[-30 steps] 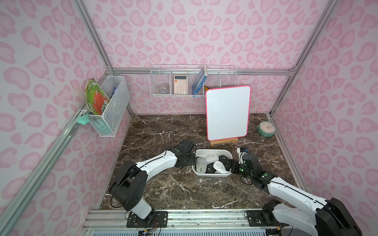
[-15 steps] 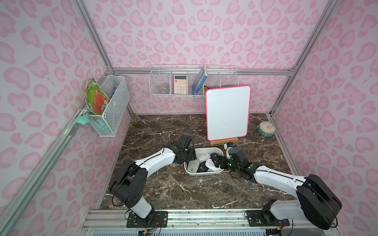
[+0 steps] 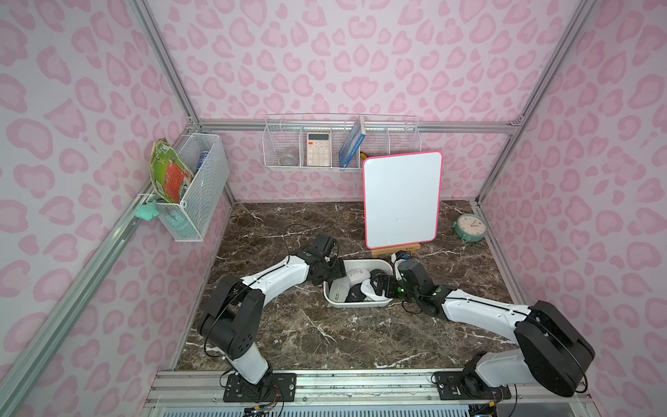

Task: Take out the mouse from the storage box
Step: Move the storage box to the center of the board, then pick up the mouse from the storage box.

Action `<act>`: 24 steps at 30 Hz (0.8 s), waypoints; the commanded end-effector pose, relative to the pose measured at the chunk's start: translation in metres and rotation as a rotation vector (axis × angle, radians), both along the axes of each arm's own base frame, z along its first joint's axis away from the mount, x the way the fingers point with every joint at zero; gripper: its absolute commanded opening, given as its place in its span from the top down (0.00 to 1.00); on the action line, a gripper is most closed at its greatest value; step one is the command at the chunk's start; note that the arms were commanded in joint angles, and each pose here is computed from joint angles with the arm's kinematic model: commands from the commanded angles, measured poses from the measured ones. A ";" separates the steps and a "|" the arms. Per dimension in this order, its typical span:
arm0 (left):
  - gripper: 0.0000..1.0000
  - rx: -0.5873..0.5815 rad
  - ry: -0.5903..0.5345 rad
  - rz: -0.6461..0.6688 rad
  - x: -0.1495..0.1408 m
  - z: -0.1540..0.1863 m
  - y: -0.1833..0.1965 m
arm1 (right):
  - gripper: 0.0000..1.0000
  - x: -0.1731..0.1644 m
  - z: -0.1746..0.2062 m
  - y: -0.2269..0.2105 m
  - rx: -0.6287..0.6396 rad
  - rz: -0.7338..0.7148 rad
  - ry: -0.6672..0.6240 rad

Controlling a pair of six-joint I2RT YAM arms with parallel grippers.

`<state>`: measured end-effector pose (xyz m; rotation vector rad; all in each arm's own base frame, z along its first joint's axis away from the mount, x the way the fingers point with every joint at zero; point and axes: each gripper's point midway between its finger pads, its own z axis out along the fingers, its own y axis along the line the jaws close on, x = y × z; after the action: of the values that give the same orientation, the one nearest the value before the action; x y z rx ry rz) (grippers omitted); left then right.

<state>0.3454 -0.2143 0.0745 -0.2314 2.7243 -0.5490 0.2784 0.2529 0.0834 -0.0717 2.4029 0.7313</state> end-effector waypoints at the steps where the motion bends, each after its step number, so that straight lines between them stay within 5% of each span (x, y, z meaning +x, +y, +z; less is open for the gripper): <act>1: 0.21 -0.086 -0.017 -0.043 0.010 0.012 -0.020 | 0.05 0.000 0.005 0.002 0.017 0.003 -0.019; 15: 0.11 0.230 -0.047 0.034 -0.019 0.036 0.052 | 0.01 0.003 0.023 -0.058 -0.094 -0.114 -0.105; 24: 0.11 0.216 -0.072 -0.212 -0.058 0.068 0.014 | 0.01 -0.005 0.043 -0.078 -0.074 -0.141 -0.225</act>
<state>0.3021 -0.1944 0.1447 0.0107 2.6753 -0.3465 0.2714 0.1791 0.1208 -0.0073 2.2311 0.5638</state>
